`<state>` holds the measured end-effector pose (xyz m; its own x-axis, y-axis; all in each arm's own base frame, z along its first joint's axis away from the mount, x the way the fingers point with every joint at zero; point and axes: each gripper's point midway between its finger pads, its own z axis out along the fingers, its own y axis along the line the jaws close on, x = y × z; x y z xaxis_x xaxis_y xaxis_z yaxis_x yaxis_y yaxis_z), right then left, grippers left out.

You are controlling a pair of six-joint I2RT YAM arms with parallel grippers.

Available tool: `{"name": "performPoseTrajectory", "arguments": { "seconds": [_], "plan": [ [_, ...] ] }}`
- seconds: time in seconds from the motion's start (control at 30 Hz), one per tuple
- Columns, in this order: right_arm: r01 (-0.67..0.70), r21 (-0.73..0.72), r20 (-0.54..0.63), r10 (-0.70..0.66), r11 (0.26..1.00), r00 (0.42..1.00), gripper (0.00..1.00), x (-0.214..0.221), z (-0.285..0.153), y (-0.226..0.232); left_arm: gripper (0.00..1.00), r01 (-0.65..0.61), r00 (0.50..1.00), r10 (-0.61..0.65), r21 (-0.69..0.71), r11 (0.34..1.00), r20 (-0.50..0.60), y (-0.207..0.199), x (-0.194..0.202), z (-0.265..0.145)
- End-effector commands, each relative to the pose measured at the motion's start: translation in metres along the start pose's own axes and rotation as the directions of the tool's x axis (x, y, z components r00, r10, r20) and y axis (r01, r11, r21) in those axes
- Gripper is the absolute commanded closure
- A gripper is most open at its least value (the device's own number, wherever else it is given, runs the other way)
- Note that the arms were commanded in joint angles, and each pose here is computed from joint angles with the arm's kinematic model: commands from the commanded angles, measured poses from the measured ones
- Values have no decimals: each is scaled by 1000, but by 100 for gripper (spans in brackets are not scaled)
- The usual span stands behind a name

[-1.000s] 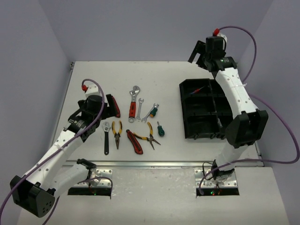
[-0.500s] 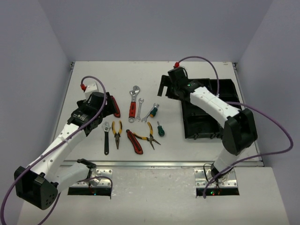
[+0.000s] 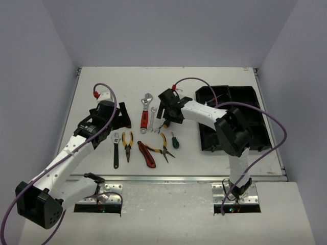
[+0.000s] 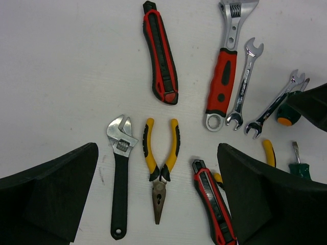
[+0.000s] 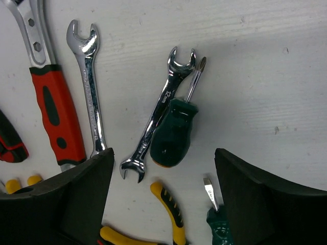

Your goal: Sort the tools into containers

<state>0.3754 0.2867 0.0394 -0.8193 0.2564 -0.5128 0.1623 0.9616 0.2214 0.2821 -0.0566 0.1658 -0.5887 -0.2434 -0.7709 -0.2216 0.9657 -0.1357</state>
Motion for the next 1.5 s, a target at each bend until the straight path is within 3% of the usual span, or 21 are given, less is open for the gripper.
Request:
{"name": "performPoseTrajectory", "arguments": {
  "seconds": [0.0, 0.07, 0.27, 0.33, 0.43, 0.5, 0.57, 0.63, 0.83, 0.97, 1.17, 1.47],
  "plan": [
    [-67, 42, 58, 64, 997, 996, 30, -9, 19, 0, 0, 10, 998, -15, 74, 997, 60, -9, -15, -9],
    [-67, 47, 53, 64, 997, 997, 36, -8, 22, 0, 0, 5, 999, -10, 88, 996, 54, -12, -14, -9],
    [-57, 68, -6, 57, 996, 998, 36, 10, 41, -3, 0, -12, 1000, 9, 115, 993, 27, -18, -9, -6],
    [-63, 83, -2, 63, 995, 998, 48, 10, 40, -7, 0, -12, 1000, 8, 116, 993, 30, -17, -9, -7],
    [-72, 86, 20, 70, 994, 997, 74, 9, 32, -13, 0, -15, 999, 11, 122, 992, 32, -18, -10, -7],
    [-73, 88, 30, 71, 993, 997, 80, 7, 28, -16, 0, -16, 999, 12, 128, 992, 30, -19, -9, -8],
    [-71, 81, 61, 66, 994, 996, 94, -2, 18, -16, 0, -19, 1000, 15, 134, 991, 27, -20, -9, -7],
    [-65, 71, 70, 60, 995, 996, 100, -9, 12, -17, 0, -20, 999, 16, 139, 990, 28, -21, -9, -8],
    [-19, 21, 185, 15, 1000, 983, 100, -69, -41, -21, 0, -21, 999, 16, 136, 991, 35, -20, -10, -9],
    [-61, 52, 278, 44, 997, 960, 100, -126, -71, -70, 0, -17, 999, 11, 123, 992, 50, -17, -13, -11],
    [-261, 186, 374, 178, 947, 910, 100, -223, -96, -207, 0, -8, 998, 0, 124, 992, 70, -15, -18, -16],
    [-452, 363, 409, 297, 815, 863, 99, -269, -73, -334, 0, -6, 997, -3, 120, 993, 76, -14, -19, -18]
  ]
}}
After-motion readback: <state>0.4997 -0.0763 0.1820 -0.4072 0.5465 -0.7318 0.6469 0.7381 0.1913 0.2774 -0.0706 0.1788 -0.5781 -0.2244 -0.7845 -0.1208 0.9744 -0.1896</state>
